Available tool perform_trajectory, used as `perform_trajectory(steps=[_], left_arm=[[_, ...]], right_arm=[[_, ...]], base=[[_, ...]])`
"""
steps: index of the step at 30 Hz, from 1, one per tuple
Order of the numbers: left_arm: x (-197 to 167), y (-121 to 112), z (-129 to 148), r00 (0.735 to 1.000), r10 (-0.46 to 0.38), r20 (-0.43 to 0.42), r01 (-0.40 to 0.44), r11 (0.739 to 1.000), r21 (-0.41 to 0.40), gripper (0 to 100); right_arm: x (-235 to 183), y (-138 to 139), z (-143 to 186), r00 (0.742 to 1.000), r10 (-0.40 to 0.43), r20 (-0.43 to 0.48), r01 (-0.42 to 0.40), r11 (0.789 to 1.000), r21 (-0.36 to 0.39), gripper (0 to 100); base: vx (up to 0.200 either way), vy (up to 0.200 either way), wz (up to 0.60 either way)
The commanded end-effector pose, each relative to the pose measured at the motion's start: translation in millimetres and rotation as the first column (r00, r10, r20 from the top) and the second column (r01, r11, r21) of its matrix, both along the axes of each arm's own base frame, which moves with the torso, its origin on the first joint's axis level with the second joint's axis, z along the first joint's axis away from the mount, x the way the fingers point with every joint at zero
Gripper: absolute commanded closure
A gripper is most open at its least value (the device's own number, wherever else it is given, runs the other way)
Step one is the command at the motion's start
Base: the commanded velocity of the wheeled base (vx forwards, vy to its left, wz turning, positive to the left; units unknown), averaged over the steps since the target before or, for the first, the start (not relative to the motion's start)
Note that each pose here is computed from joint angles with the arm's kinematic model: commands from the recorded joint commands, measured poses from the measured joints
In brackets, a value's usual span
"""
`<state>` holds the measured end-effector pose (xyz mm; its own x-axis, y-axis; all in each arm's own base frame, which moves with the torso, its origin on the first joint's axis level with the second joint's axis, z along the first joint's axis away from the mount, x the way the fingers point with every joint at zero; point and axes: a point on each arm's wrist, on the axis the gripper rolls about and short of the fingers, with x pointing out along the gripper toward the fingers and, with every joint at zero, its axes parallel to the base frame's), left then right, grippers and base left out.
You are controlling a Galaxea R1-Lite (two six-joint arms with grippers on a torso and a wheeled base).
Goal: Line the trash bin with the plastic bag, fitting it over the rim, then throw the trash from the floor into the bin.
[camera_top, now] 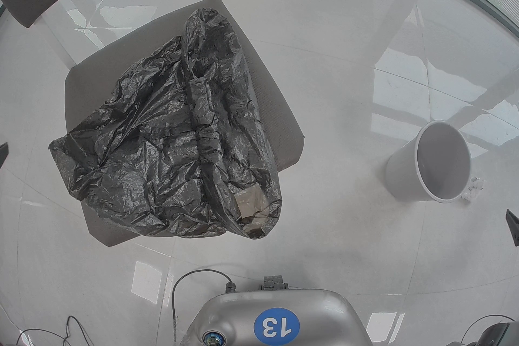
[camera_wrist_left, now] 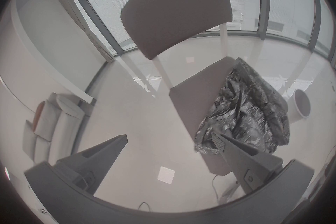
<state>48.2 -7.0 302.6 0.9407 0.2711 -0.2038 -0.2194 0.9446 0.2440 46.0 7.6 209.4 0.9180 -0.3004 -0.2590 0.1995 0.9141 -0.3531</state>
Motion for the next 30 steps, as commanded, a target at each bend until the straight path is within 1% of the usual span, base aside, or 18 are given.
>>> perform_trajectory(steps=[1,4,7,10,12,15,17,18,19,20,21,22,23,24,26,27,28,30], left_arm=[[-45,22,-2,0.986,0.157,0.062,-0.159,0.987,0.031,0],[-69,26,-6,0.949,0.299,0.097,-0.303,0.952,0.041,0],[-93,26,-16,0.922,0.363,0.137,-0.371,0.928,0.04,0],[-123,28,-46,0.916,0.348,0.199,-0.356,0.935,0.002,0],[-134,30,-73,0.915,0.343,0.213,-0.35,0.937,-0.008,0],[-130,32,-121,0.94,0.289,0.182,-0.295,0.956,0.003,0],[-116,30,-142,0.95,0.27,0.16,-0.273,0.962,0.0,0],[-115,30,-143,0.95,0.267,0.163,-0.27,0.963,-0.003,0],[-105,28,-151,0.959,0.228,0.171,-0.23,0.973,-0.006,0],[-101,27,-156,0.968,0.189,0.166,-0.191,0.982,-0.002,0],[-101,27,-156,0.968,0.189,0.166,-0.191,0.982,-0.002,0],[-95,24,-166,0.986,0.103,0.133,-0.105,0.994,0.014,0],[-95,24,-166,0.986,0.103,0.133,-0.105,0.994,0.014,0],[-91,22,-172,0.995,0.001,0.104,-0.004,1.0,0.029,0],[-91,19,-172,0.985,-0.143,0.095,0.139,0.989,0.044,0],[-91,18,-172,0.981,-0.169,0.093,0.165,0.985,0.045,0],[-90,15,-173,0.954,-0.288,0.081,0.284,0.957,0.064,0],[-89,10,-180,0.864,-0.503,0.02,0.498,0.859,0.116,0]], right_arm=[[-33,-21,1,0.982,-0.168,0.088,0.173,0.984,-0.049,0],[-52,-26,0,0.957,-0.256,0.139,0.267,0.961,-0.068,0],[-66,-29,-2,0.945,-0.268,0.188,0.283,0.957,-0.058,0],[-87,-34,-8,0.924,-0.272,0.269,0.289,0.957,-0.026,0],[-100,-36,-15,0.914,-0.258,0.314,0.277,0.961,-0.018,0],[-107,-37,-28,0.923,-0.19,0.336,0.214,0.976,-0.037,0],[-106,-36,-34,0.935,-0.134,0.329,0.159,0.986,-0.05,0],[-105,-36,-35,0.937,-0.123,0.327,0.148,0.988,-0.052,0],[-103,-34,-38,0.948,-0.046,0.316,0.071,0.995,-0.067,0],[-102,-33,-40,0.95,0.0,0.311,0.025,0.997,-0.074,0],[-102,-33,-40,0.95,0.0,0.311,0.025,0.997,-0.074,0],[-100,-30,-43,0.952,0.098,0.29,-0.072,0.992,-0.1,0],[-100,-30,-43,0.952,0.098,0.29,-0.072,0.992,-0.1,0],[-97,-28,-49,0.948,0.196,0.249,-0.166,0.977,-0.137,0],[-96,-26,-51,0.934,0.282,0.22,-0.245,0.953,-0.179,0],[-96,-25,-52,0.931,0.295,0.215,-0.257,0.948,-0.188,0],[-94,-23,-56,0.919,0.349,0.182,-0.31,0.927,-0.213,0],[-91,-20,-66,0.892,0.436,0.118,-0.398,0.883,-0.249,0]], base=[[0.0,0.0,0.0],[0.0,0.0,0.0],[0.0,0.0,0.0],[0.0,0.0,0.0],[0.0,0.0,0.0],[0.0,0.0,0.0],[0.0,0.0,0.0],[0.0,0.0,0.0],[0.0,0.0,0.0],[0.0,0.0,0.0],[0.0,0.0,0.0],[0.0,0.0,0.0],[0.0,0.0,0.0],[0.0,0.0,0.0],[0.0,0.0,0.0],[0.0,0.0,0.0],[0.0,0.0,0.0],[0.0,0.0,0.0]])
